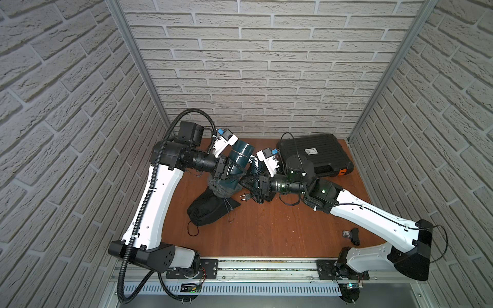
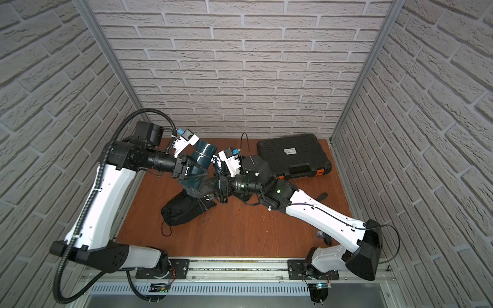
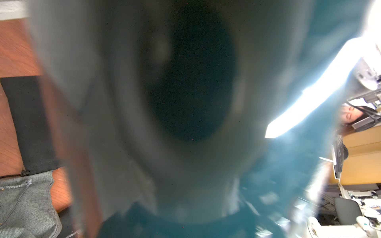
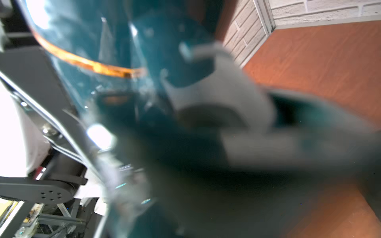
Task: Pack away hair dryers
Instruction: Fold the hair dryer.
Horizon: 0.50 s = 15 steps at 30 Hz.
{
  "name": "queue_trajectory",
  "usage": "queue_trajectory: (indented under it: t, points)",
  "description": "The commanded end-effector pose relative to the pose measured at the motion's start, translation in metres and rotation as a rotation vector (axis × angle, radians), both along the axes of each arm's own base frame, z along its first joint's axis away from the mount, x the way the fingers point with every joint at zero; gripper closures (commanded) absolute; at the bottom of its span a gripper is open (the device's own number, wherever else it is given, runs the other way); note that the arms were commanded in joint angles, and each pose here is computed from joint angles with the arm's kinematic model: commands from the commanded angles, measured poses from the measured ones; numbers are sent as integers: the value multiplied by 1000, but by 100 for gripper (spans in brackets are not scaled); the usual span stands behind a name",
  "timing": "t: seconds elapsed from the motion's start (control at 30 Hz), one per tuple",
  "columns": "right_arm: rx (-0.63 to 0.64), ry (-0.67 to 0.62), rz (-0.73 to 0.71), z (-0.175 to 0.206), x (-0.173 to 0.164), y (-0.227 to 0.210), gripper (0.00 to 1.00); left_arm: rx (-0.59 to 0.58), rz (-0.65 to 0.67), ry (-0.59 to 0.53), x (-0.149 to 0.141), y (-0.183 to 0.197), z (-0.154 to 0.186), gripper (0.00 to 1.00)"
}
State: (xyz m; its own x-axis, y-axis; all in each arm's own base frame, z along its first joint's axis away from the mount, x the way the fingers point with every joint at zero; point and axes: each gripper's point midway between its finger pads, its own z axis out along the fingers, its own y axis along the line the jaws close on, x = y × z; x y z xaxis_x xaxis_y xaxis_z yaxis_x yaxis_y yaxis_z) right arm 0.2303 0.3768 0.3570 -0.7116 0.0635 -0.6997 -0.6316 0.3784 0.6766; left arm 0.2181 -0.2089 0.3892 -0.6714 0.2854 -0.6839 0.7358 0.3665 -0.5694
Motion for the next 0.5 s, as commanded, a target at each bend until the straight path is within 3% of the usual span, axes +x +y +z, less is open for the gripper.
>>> queue_trajectory:
  t: [0.0,0.17,0.33,0.47]
  points:
    - [366,-226,218,118,-49,26,97,-76,-38,-60,13,-15,8,100]
    - [319,-191,238,107,-45,42,95,-71,-42,-74,13,-14,11,100]
    - [80,-116,117,53,-29,30,61,-49,-56,-157,5,-8,25,100]
    - [-41,-80,29,25,-25,5,49,-55,-77,-178,-4,-5,30,100]
